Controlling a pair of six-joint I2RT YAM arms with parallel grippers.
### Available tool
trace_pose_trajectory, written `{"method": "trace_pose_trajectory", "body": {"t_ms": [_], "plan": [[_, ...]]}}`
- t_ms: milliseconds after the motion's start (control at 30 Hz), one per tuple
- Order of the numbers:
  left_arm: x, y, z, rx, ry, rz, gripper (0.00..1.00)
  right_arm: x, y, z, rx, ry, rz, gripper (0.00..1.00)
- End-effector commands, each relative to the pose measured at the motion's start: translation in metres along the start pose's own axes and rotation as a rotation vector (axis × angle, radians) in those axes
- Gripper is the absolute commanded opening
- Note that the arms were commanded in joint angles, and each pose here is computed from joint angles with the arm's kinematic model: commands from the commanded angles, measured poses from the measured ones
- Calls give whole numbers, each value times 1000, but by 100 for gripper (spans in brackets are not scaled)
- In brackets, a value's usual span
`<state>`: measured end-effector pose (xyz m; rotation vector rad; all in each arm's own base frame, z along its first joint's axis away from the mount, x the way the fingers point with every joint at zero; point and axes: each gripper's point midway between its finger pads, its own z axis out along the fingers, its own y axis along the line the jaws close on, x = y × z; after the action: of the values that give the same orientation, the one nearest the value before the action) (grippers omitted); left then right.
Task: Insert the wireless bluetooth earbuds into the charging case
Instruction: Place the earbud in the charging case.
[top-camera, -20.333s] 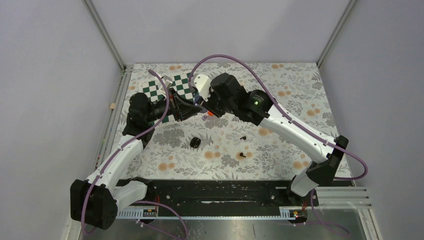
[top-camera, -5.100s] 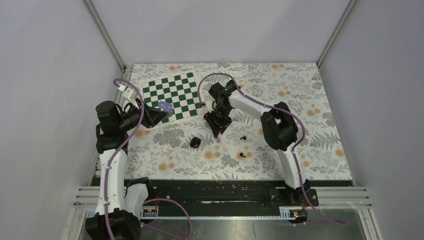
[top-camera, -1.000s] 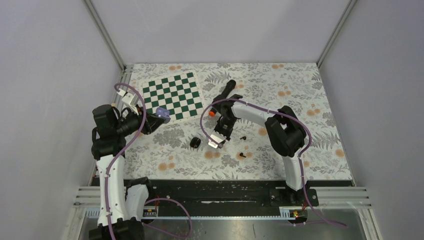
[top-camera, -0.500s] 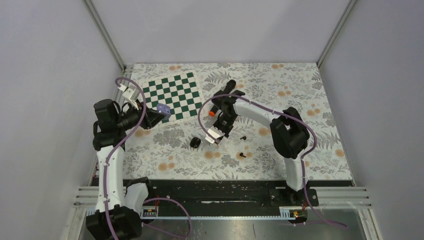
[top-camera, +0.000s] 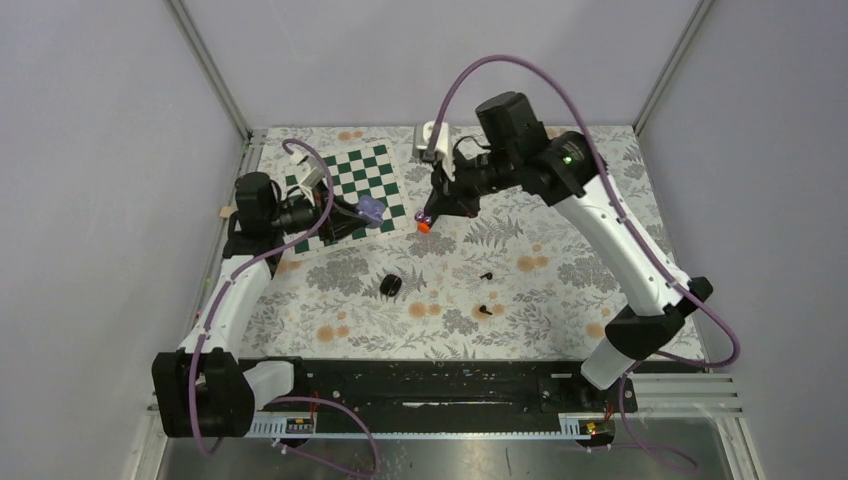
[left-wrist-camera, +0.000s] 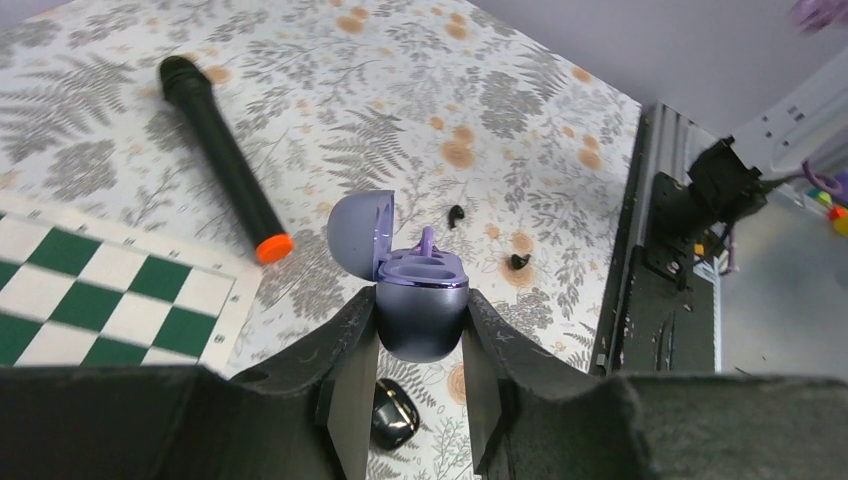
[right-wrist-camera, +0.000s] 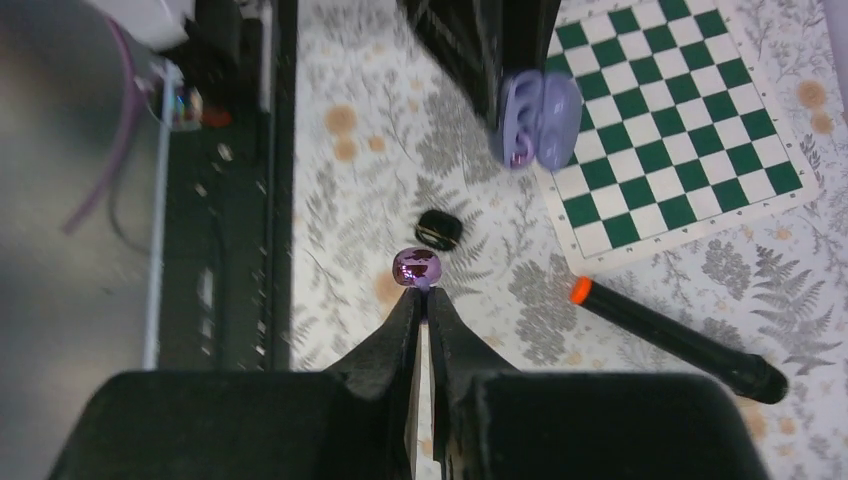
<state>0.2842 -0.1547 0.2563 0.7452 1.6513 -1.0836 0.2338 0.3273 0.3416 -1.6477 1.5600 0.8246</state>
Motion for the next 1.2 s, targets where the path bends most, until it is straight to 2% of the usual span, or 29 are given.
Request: {"method": "trace_pose_trajectory", "body": {"t_ms": [0, 367, 933, 1167], "plan": [[-35, -32, 17, 181, -49, 217, 0, -30, 6, -4, 12, -82, 380, 0], [-40, -78, 19, 322, -38, 235, 0, -37, -30, 20, 120, -139, 434, 0], [-39, -110, 14, 375, -10, 166, 0, -44, -5, 41, 17, -162, 387, 0], [-47, -113, 15, 397, -23, 140, 0, -43, 2, 35, 37, -227, 322, 0]]}}
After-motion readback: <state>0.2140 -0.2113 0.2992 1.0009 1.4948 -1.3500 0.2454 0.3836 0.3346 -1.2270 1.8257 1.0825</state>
